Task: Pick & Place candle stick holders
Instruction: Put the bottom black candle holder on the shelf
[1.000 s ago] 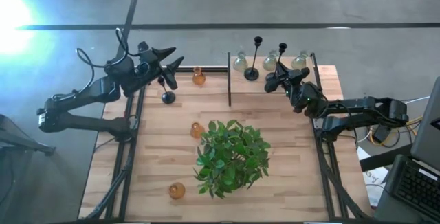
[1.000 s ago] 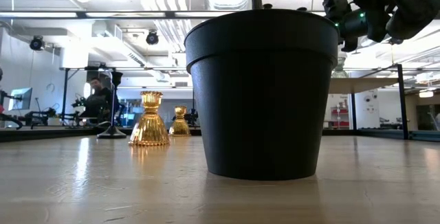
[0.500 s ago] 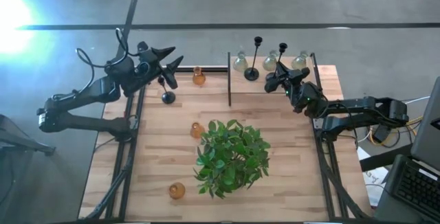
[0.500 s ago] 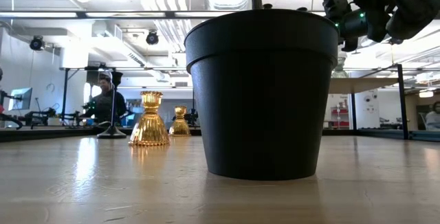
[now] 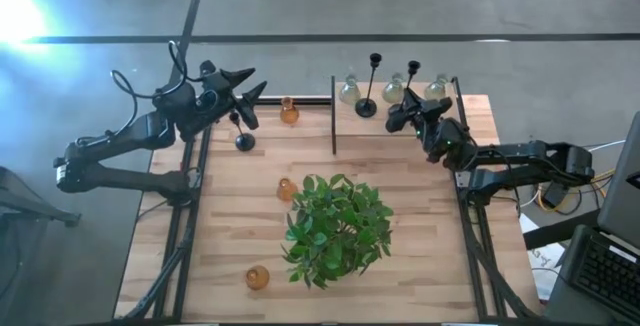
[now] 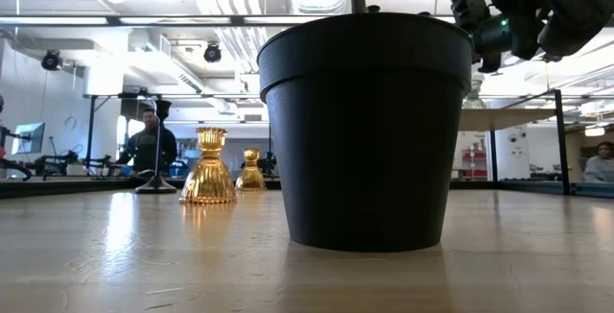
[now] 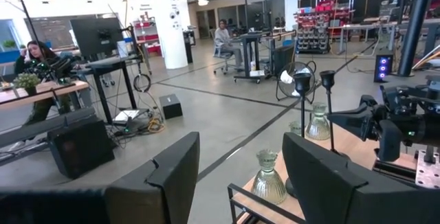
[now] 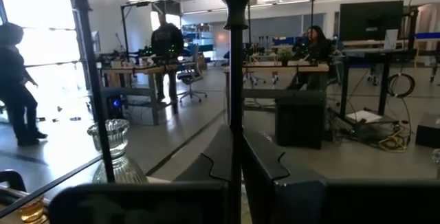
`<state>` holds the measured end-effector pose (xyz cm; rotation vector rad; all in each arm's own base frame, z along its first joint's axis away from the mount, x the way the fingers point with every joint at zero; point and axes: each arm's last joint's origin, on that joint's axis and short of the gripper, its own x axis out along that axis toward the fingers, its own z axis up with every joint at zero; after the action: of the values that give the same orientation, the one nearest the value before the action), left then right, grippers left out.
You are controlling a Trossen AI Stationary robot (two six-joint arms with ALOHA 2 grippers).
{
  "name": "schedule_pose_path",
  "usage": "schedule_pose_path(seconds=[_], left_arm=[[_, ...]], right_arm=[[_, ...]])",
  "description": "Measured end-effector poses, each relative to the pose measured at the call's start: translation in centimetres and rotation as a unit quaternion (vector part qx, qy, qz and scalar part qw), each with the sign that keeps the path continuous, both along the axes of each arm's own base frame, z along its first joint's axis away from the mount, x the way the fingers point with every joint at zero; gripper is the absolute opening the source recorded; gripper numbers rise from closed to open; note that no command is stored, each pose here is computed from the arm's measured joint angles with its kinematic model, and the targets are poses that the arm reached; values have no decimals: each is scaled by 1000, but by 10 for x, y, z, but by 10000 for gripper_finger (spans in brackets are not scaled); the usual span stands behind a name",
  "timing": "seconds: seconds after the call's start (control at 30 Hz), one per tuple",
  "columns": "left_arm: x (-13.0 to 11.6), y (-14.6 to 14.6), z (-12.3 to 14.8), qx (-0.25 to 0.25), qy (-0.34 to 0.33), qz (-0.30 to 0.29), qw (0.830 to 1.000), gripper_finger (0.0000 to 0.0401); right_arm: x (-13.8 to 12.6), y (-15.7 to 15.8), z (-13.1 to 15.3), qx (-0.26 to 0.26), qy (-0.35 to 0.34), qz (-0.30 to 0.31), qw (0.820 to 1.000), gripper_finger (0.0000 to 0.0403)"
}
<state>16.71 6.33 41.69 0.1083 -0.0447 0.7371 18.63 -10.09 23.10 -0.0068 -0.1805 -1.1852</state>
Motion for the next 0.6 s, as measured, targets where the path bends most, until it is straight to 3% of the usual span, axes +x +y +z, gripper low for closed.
schedule_pose_path(seconds=[0.6], left_arm=[[1,0,0,-6,-5,-1,1000,213]], right_arm=[[2,-6,-6,7,2,4,1000,8]])
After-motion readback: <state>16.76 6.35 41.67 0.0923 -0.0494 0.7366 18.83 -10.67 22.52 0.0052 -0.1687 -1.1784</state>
